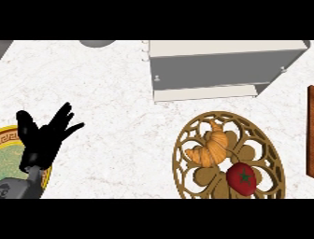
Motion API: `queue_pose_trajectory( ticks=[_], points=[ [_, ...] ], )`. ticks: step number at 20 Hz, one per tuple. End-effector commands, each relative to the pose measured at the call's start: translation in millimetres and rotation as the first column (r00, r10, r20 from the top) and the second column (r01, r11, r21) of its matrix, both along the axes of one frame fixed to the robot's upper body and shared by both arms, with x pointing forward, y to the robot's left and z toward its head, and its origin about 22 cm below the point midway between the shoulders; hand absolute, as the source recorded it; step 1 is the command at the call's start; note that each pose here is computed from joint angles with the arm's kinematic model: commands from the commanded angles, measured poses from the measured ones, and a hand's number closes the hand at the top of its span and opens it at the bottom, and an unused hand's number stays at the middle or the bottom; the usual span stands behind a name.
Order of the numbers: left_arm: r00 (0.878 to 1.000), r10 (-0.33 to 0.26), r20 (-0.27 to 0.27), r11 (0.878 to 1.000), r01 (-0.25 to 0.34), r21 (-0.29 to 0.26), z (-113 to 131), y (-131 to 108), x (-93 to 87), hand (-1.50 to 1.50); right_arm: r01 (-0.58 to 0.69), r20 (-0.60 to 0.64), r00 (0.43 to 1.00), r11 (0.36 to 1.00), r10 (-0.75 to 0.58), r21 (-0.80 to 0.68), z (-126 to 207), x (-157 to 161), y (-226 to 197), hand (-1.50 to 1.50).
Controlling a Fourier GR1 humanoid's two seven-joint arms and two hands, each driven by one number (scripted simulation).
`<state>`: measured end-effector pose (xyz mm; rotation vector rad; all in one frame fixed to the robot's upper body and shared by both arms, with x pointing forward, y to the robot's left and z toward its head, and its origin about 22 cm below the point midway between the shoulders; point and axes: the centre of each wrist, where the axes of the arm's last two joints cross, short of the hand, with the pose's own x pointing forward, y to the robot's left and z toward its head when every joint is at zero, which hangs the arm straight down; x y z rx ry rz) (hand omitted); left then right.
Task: Pick the tomato from the placemat and place it in the tiered shelf
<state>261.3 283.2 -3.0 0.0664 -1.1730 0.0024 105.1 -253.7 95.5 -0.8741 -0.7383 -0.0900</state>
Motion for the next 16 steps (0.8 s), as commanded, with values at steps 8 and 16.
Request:
queue_pose_trajectory(
  ticks=[8,16],
  points=[
    [0.999,0.021,-0.050,1.000,-0.021,0.003,-23.8,4.4,-11.0,0.00,0.138,-0.159,0.976,0.988,-0.148,-0.073,-9.6,25.6,49.2,-1.50],
    [0.998,0.025,-0.055,1.000,-0.026,-0.010,-12.3,-0.6,-0.8,0.00,0.107,-0.180,0.976,0.990,-0.122,-0.091,-24.2,55.6,79.1,-1.50]
  ],
)
